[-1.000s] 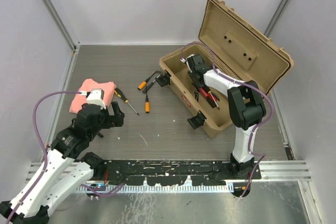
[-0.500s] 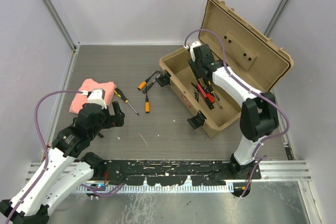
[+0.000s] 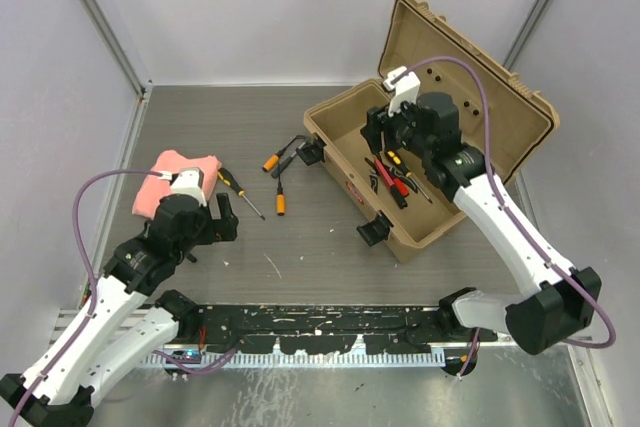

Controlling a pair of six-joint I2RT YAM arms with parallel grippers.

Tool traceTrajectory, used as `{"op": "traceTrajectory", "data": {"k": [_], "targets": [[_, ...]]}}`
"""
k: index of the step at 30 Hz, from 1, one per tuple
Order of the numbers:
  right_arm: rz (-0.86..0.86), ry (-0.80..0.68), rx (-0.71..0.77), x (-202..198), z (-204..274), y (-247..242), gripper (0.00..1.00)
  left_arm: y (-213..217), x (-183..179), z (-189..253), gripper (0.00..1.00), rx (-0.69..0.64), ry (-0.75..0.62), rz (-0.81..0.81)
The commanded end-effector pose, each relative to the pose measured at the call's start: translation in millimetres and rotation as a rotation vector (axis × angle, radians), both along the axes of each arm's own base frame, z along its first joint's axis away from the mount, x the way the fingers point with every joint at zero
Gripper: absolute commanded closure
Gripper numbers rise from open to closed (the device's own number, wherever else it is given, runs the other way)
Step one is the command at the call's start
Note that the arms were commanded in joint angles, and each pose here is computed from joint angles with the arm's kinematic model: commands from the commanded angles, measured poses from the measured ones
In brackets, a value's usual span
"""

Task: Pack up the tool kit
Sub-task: Pick up the screwdriver from the center of the board.

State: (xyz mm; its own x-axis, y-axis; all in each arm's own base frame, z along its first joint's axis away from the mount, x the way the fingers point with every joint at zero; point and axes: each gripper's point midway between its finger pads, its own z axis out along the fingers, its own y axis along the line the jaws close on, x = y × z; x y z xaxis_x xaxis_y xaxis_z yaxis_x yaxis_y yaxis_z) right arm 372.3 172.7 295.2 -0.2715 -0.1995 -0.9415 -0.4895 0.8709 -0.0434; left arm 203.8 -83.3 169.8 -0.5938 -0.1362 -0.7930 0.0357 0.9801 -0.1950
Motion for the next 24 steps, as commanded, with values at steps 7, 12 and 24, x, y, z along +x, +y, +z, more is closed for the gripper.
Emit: {"op": "traceTrajectory", "data": {"k": [7, 12, 24], "targets": [[0.202, -0.107, 0.256, -48, 58, 30, 0.31, -1, 9, 12, 0.02, -0.052, -0.021, 0.070], [0.286, -0.087, 0.345, -70, 63, 41, 0.29, -9, 17, 8, 0.02, -0.122, 0.011, 0.136], [0.392, -0.028, 0.415, -108, 67, 48, 0.28, -17, 56, -17, 0.02, -0.159, 0.161, 0.317]]}}
